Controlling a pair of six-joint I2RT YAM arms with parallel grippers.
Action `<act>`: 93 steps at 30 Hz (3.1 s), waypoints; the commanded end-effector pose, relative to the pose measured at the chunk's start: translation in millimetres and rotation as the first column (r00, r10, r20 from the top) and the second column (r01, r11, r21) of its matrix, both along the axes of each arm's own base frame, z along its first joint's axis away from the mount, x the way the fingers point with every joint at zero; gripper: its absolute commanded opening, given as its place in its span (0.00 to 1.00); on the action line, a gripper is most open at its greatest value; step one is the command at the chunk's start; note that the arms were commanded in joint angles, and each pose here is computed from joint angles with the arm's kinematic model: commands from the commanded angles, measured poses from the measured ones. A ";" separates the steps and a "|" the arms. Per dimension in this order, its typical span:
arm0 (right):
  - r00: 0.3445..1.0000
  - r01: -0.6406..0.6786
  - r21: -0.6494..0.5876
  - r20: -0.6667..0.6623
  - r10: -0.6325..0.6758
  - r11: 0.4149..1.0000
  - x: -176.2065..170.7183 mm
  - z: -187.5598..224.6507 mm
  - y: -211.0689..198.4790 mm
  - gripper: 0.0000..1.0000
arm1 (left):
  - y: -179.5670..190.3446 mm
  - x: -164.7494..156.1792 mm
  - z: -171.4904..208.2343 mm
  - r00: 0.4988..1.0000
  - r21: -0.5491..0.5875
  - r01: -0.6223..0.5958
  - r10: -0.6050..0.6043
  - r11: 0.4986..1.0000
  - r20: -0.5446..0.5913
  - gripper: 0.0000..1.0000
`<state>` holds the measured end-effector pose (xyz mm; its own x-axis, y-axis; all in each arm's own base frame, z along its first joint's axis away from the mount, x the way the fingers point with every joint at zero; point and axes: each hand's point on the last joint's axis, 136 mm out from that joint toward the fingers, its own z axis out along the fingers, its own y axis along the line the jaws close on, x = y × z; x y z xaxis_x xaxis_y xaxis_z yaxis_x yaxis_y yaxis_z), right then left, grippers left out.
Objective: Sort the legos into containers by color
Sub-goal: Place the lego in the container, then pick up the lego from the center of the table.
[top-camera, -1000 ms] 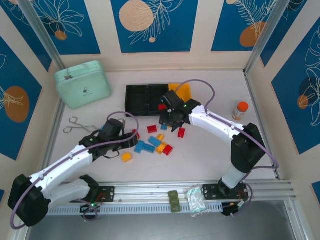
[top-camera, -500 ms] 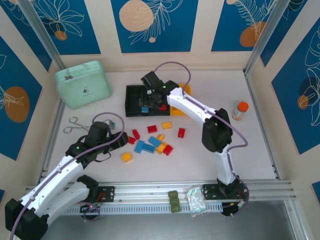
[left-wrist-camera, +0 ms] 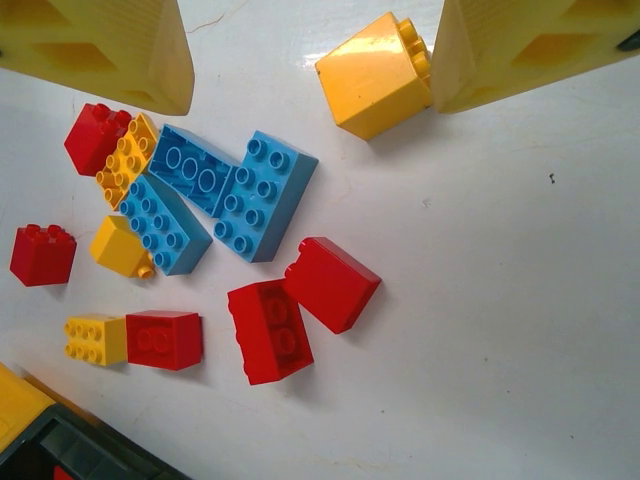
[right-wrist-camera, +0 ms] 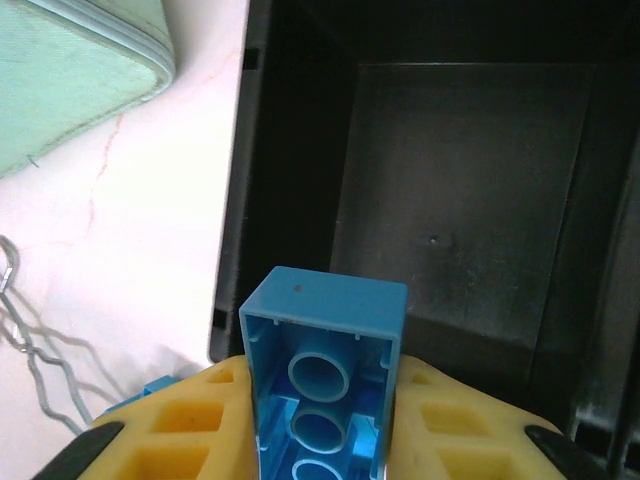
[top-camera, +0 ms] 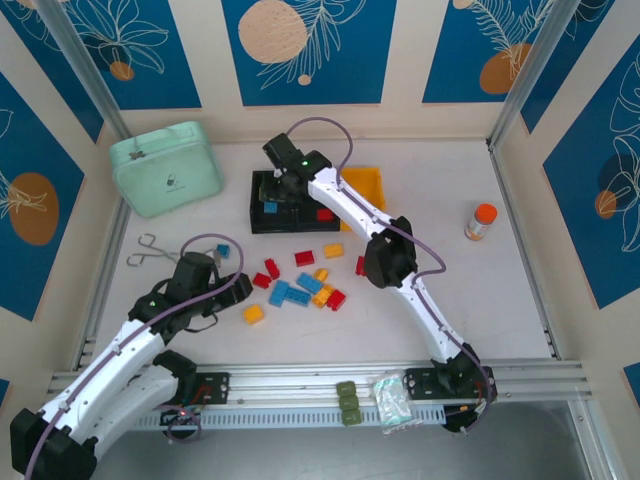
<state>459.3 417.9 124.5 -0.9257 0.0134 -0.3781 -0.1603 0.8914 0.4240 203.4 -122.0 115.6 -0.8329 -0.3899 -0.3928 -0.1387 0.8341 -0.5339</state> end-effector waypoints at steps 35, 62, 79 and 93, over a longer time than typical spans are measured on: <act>0.985 -0.049 0.011 0.165 0.046 0.999 -61.6 111.2 -60.6 0.49 | -20.5 2.7 2.4 0.995 -0.069 0.092 -0.094 0.993 -0.029 0.64; 0.950 0.212 -0.262 -0.173 -0.262 0.942 -146.8 -55.0 -230.3 0.58 | -117.2 2.3 12.4 0.907 -0.073 0.420 -0.417 0.904 0.063 0.66; 0.944 0.191 -0.331 -0.197 -0.266 0.924 -149.9 -76.0 -232.7 0.23 | -114.0 3.1 -2.8 0.916 -0.055 0.401 -0.400 0.914 0.033 0.66; 0.984 0.143 -0.247 -0.068 -0.164 0.958 -129.1 -0.7 -203.3 0.23 | -111.3 4.2 -3.2 0.922 -0.048 0.386 -0.385 0.921 0.036 0.66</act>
<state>326.2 208.9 96.4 -0.9605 0.1066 -0.2569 0.0592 0.9808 0.1859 205.7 -233.9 108.6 -0.9242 -0.0490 -0.3786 0.1961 0.7901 -0.5808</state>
